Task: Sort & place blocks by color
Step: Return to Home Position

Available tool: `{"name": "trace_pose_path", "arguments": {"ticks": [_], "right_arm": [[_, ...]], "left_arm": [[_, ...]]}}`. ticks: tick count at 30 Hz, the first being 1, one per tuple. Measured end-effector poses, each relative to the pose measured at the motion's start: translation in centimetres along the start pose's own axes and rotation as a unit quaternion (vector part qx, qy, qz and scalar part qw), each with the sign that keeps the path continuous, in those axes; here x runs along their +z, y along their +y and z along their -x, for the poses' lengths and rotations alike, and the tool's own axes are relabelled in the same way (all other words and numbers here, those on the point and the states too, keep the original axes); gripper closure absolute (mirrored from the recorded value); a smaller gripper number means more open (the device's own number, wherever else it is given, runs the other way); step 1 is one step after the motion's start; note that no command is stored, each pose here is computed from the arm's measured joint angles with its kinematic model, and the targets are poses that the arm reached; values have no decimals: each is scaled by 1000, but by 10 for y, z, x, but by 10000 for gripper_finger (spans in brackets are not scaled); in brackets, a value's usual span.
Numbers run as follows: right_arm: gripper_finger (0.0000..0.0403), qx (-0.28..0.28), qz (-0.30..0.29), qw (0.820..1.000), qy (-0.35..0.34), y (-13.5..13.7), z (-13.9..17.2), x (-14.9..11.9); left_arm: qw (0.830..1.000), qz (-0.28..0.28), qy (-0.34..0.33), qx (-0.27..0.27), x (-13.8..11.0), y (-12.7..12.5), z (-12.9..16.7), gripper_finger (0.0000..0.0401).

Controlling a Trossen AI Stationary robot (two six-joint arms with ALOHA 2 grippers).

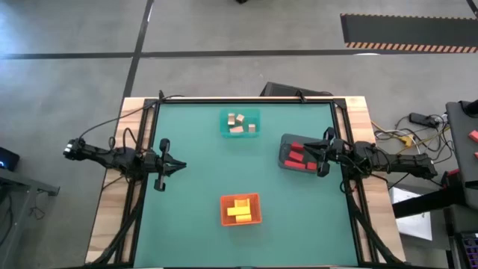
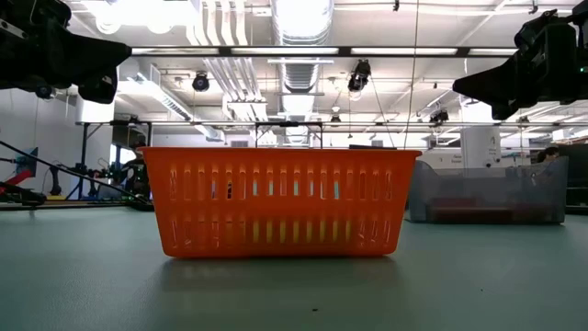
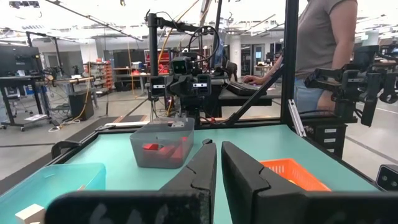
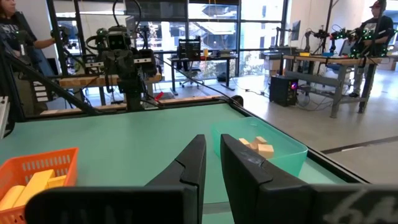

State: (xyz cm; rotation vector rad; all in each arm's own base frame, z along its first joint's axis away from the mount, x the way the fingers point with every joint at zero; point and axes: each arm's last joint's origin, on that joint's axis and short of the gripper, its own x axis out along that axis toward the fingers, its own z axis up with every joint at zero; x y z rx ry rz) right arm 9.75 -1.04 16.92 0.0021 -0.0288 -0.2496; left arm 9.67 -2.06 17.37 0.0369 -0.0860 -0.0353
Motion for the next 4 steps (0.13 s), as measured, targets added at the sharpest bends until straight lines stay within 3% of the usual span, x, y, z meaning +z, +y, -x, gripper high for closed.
{"name": "trace_pose_path", "arguments": {"ticks": [4], "right_arm": [[364, 0, 0, 1000, 0, 0, 0, 0]], "left_arm": [[1000, 0, 0, 0, 0, 0, 0, 393]]}}
